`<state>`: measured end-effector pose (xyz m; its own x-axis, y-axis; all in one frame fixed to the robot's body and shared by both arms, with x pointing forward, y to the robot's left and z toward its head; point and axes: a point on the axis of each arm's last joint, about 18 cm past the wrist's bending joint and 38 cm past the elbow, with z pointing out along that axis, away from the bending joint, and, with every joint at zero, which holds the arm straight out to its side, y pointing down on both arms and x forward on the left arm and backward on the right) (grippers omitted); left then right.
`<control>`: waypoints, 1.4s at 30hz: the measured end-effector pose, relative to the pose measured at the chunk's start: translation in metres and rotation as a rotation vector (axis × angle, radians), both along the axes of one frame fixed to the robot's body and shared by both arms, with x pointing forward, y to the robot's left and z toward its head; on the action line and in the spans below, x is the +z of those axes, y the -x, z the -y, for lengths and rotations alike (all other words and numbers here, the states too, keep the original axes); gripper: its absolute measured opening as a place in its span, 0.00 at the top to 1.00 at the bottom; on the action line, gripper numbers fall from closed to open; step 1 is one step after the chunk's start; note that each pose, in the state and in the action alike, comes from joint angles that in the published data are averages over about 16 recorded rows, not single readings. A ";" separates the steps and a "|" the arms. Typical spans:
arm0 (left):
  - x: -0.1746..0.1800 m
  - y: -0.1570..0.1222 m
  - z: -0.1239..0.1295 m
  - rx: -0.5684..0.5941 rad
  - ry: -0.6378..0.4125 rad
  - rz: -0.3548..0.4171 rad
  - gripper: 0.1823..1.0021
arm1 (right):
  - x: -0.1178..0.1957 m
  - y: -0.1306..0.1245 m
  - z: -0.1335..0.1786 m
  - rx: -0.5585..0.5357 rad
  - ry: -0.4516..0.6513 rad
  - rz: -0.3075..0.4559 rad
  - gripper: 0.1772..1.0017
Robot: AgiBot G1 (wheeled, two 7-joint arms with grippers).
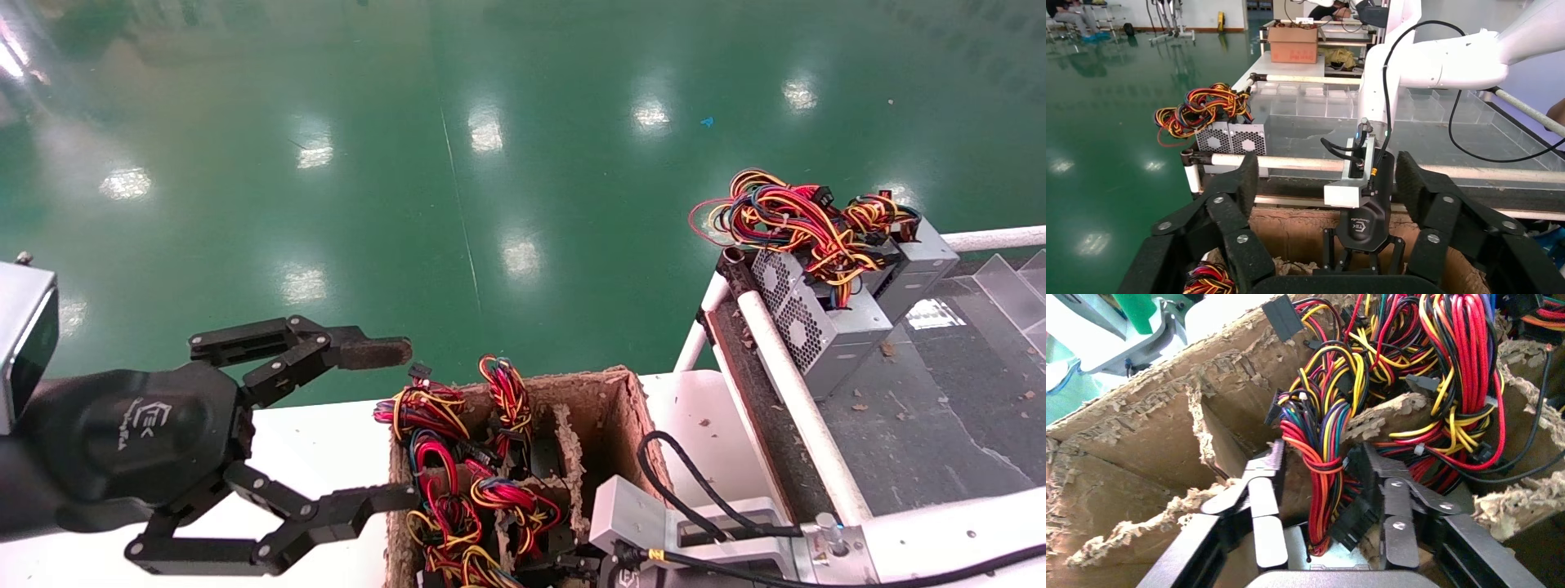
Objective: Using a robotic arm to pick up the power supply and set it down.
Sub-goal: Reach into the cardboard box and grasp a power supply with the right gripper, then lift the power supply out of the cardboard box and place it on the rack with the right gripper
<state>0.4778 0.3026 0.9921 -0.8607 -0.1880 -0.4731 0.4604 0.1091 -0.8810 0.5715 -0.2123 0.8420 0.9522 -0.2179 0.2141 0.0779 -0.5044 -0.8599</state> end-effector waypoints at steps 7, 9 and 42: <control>0.000 0.000 0.000 0.000 0.000 0.000 0.18 | 0.004 0.005 0.004 -0.001 -0.028 0.009 0.69; 0.000 0.000 0.000 0.000 0.000 0.000 0.14 | 0.005 0.006 0.006 0.001 -0.038 0.013 0.74; 0.000 0.000 0.000 0.000 0.000 0.000 0.00 | 0.126 0.071 0.091 0.037 -0.431 0.370 0.91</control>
<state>0.4778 0.3026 0.9921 -0.8608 -0.1880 -0.4731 0.4604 0.1091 -0.8810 0.5000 -0.3035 0.9685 0.8393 -0.3274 0.4341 0.4242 -0.1051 -0.8994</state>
